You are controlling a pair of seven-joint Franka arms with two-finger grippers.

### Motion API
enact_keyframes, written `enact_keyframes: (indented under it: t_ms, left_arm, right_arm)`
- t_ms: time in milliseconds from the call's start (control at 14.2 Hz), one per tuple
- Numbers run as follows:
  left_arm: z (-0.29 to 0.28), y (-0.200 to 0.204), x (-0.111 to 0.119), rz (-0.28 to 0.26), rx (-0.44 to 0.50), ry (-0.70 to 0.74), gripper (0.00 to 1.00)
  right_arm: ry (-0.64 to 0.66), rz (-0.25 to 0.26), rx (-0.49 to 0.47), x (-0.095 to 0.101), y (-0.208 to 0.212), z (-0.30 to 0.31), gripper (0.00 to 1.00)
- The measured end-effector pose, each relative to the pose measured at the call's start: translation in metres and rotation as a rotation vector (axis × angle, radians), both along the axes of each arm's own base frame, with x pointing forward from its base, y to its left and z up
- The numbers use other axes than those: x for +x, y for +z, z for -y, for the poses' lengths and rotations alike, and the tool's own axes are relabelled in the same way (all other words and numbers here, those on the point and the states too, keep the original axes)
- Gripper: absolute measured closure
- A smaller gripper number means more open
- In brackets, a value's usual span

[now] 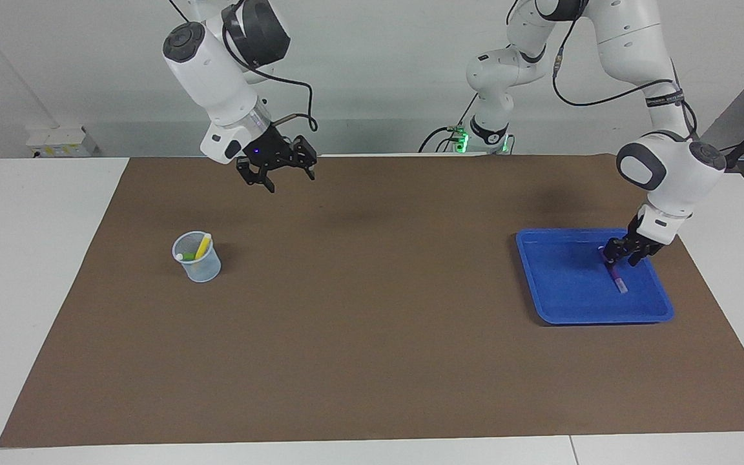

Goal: Transfer and insert pens with both arms
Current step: 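Grasp the purple pen with the left gripper while the right gripper returns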

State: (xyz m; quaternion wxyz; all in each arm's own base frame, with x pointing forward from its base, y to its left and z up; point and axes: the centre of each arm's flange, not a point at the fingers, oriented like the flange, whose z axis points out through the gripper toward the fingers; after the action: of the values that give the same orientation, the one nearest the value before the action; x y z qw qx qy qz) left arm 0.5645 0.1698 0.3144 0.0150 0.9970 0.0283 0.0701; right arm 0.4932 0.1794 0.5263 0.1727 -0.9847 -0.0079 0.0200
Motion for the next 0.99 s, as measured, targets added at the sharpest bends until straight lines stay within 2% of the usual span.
enact_keyframes:
  t_ms: [70, 211, 282, 705, 916, 986]
  left_arm:
    - [0.001, -0.001, 0.002, 0.002, 0.001, -0.002, 0.30]
    - [0.006, -0.003, 0.007, 0.007, 0.004, -0.012, 0.39]
    - [0.008, -0.006, 0.010, 0.009, 0.005, -0.017, 0.40]
    - [0.013, -0.019, 0.015, 0.012, 0.011, -0.026, 0.40]
    - [0.012, -0.019, 0.015, 0.012, 0.012, -0.024, 0.40]
    - [0.011, -0.018, 0.015, 0.014, 0.012, -0.023, 0.47]
  right_arm:
    - [-0.031, -0.008, 0.011, -0.001, 0.001, -0.006, 0.00]
    - [-0.097, -0.015, 0.037, -0.002, 0.004, -0.016, 0.00]
    - [-0.137, -0.021, 0.052, -0.002, 0.005, -0.020, 0.00]
    - [-0.349, -0.074, 0.130, -0.001, 0.009, -0.034, 0.00]
    - [-0.397, -0.087, 0.148, -0.002, 0.011, -0.042, 0.00]
    - [-0.405, -0.090, 0.151, -0.003, 0.011, -0.043, 0.00]
